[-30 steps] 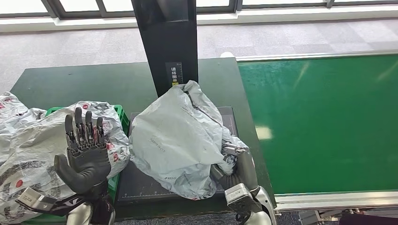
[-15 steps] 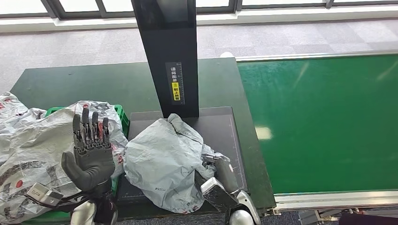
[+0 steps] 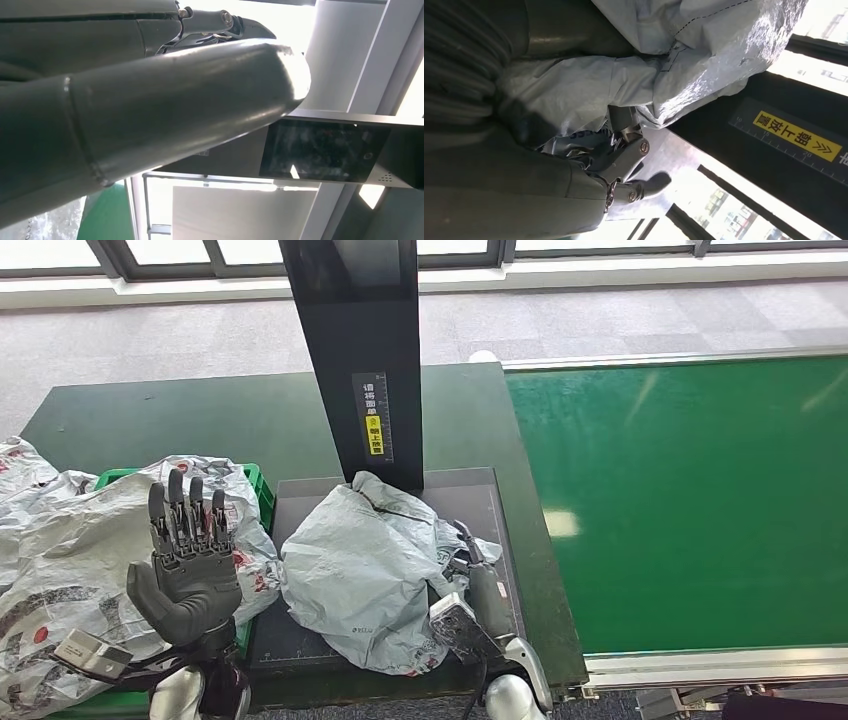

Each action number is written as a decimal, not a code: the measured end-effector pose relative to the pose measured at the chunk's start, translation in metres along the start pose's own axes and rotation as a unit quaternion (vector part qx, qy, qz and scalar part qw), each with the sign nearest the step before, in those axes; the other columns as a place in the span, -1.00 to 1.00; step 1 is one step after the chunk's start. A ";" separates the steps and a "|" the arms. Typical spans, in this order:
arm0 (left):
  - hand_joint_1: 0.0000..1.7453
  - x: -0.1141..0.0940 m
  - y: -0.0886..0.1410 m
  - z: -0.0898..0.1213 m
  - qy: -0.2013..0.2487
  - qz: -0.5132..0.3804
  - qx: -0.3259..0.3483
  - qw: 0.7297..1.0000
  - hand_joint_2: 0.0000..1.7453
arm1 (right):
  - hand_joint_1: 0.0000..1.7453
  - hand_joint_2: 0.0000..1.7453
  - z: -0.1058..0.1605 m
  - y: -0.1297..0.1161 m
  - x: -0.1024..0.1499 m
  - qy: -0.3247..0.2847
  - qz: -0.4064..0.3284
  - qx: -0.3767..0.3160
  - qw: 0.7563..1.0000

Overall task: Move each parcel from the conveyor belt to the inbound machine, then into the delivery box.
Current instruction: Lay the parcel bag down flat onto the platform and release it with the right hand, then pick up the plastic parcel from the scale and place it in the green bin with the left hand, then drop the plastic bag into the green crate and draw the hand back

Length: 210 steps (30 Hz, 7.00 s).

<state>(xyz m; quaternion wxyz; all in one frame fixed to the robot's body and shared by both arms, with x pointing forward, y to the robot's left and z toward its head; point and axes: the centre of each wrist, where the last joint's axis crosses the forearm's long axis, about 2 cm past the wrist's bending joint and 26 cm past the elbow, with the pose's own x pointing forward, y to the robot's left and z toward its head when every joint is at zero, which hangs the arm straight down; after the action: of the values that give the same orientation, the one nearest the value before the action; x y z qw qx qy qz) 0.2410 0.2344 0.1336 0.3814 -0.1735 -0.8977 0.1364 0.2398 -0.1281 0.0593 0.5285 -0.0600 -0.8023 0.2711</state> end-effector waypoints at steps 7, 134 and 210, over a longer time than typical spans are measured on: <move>-1.00 0.000 0.000 0.000 0.000 0.001 0.001 1.000 -1.00 | -1.00 1.00 0.002 0.001 0.001 -0.019 -0.027 0.010 0.999; 1.00 -0.091 -0.055 0.047 0.143 -0.618 -0.340 0.694 1.00 | -1.00 1.00 0.053 -0.114 0.066 -0.177 -0.040 -0.322 0.929; -1.00 0.048 0.175 -0.029 0.143 -0.812 0.242 0.511 -1.00 | -1.00 1.00 0.033 -0.119 0.070 -0.203 -0.107 -0.292 0.928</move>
<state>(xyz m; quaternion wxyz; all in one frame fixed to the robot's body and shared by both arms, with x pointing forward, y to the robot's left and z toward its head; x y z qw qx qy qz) 0.2672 0.4159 0.1172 0.4758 0.7137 -0.5119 -0.0473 0.2030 -0.2144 0.1661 0.3397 -0.0691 -0.9376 -0.0276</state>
